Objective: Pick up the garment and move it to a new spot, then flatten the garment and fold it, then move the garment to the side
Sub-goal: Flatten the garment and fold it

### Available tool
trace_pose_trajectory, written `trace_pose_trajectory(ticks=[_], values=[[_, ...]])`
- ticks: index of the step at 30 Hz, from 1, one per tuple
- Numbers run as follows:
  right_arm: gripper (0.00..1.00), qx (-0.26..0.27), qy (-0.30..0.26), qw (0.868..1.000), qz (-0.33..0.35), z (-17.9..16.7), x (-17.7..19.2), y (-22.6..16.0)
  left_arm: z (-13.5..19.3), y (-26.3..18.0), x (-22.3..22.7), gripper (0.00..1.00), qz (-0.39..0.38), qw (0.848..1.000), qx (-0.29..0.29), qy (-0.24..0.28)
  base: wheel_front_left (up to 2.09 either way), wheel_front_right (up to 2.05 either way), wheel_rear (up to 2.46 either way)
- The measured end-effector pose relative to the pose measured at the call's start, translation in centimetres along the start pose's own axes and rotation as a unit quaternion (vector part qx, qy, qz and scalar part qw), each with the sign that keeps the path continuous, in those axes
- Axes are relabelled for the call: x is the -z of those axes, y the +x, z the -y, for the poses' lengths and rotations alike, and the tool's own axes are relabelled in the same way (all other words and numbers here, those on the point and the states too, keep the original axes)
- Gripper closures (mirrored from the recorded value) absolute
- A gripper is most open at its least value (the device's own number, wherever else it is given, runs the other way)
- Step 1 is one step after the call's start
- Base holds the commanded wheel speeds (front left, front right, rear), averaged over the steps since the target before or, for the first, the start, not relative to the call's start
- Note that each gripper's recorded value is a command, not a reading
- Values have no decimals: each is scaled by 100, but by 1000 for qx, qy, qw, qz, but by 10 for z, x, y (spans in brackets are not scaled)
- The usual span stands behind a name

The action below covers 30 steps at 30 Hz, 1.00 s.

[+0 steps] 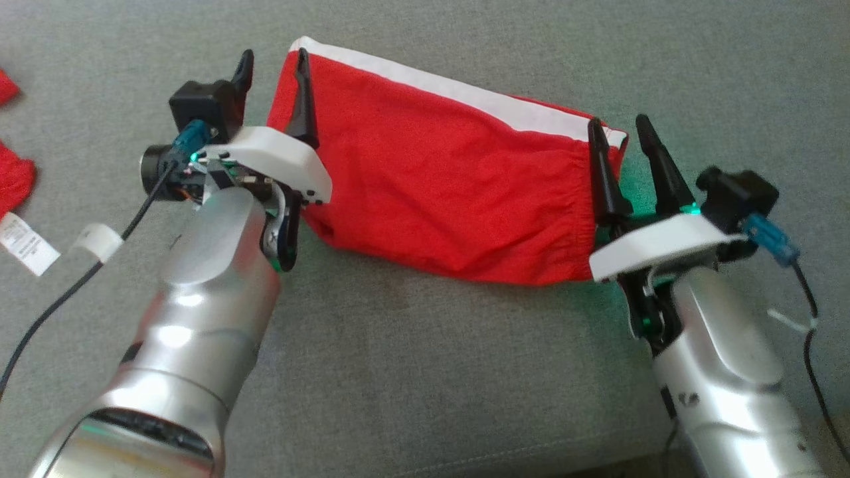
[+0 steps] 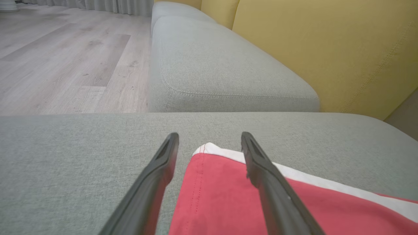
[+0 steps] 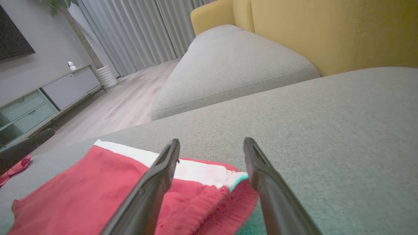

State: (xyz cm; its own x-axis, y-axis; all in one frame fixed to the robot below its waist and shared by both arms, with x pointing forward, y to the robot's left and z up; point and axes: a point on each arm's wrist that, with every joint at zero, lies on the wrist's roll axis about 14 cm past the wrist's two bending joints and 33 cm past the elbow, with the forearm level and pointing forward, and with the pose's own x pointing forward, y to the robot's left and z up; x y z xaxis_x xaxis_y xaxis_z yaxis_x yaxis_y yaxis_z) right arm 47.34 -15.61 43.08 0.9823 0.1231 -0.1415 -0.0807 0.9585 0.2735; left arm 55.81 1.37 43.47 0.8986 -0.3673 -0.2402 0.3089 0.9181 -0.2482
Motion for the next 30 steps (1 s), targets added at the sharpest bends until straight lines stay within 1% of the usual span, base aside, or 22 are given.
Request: trace_pose_trajectory(ticks=[3,6,13,22,30], values=[[0,2,-4,1000,3,0,0,-9,5,-6,-6,0,10,1000,10,3,0,0,0],[0,12,-7,1000,4,4,2,-22,9,-16,2,0,1,1000,20,8,0,0,0],[0,19,-29,999,24,7,-9,-47,2,-44,38,0,-69,997,16,16,0,0,0],[0,45,-36,998,34,21,-16,-73,-6,-47,64,0,-147,989,7,21,0,0,0],[0,51,-36,997,38,25,-20,-76,-5,-48,79,0,-191,981,10,17,0,0,0]])
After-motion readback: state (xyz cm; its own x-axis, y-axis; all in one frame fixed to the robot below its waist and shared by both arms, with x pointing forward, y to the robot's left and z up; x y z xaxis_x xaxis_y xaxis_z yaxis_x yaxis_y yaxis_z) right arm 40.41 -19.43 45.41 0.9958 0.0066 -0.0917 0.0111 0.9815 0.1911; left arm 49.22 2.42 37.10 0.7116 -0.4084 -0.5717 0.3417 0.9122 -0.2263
